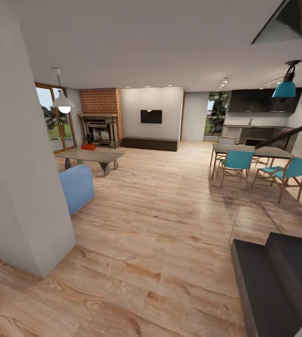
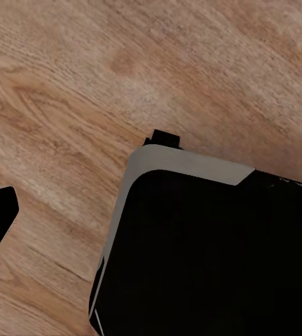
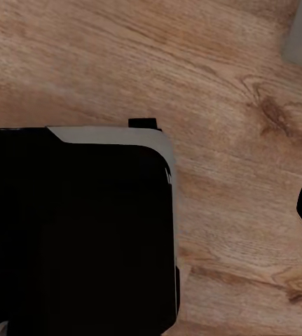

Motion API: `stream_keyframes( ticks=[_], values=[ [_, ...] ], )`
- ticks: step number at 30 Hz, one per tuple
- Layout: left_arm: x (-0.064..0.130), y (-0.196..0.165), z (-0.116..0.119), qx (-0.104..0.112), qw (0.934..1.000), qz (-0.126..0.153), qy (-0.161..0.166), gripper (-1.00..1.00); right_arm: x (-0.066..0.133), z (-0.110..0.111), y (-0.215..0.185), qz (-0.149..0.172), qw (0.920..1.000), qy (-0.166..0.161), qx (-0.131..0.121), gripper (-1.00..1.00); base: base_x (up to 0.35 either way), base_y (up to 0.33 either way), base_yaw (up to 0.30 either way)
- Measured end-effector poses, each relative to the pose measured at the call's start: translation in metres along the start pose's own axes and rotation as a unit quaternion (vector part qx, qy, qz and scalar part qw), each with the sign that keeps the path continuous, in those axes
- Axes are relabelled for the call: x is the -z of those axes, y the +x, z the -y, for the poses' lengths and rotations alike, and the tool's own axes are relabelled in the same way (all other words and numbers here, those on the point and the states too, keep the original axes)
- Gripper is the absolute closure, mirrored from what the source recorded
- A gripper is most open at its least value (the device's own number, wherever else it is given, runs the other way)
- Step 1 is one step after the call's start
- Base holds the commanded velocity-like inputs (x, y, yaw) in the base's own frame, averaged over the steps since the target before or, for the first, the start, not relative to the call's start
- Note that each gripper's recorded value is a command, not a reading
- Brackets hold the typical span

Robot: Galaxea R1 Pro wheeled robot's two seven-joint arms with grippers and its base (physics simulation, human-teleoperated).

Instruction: Move the two storage containers from the living room to the garage. In the garage, place one container on the floor and stack the other container on top of it (either order is fine).

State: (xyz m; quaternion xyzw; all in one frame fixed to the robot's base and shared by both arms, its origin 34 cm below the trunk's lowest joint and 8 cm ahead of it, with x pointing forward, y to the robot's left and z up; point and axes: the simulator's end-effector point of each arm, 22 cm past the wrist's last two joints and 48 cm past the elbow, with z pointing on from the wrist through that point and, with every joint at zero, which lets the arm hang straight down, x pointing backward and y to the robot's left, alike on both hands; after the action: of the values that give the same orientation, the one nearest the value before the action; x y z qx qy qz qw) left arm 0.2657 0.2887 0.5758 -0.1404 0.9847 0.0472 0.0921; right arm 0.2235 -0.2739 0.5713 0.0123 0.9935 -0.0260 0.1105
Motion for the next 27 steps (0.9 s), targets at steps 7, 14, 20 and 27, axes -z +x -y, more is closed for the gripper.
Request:
stream_keyframes(
  ticks=[7,14,20,27],
  values=[
    [0.0,0.0028,-0.0001,-0.001,1.0,-0.006,0.0,-1.0,0.0,0.0005,0.0,0.0,1.0,0.0,0.0,-1.0,0.324,0.004,0.0],
    [0.0,0.0048,-0.0008,-0.002,0.9999,-0.011,0.0,-1.0,0.0,0.0005,0.0002,0.0,1.0,-0.001,0.0,-1.0,0.325,0.0,0.0],
    [0.0,0.0047,-0.0009,-0.002,0.9999,-0.011,0.0,-1.0,0.0,0.0012,0.0004,-0.001,1.0,0.001,0.0,-1.0,0.324,0.0,0.0],
    [0.0,0.0047,-0.0008,-0.002,0.9999,-0.011,0.0,-1.0,0.0,0.0011,0.0001,0.0,1.0,0.0,0.0,-1.0,0.324,0.0,0.0]
  ],
)
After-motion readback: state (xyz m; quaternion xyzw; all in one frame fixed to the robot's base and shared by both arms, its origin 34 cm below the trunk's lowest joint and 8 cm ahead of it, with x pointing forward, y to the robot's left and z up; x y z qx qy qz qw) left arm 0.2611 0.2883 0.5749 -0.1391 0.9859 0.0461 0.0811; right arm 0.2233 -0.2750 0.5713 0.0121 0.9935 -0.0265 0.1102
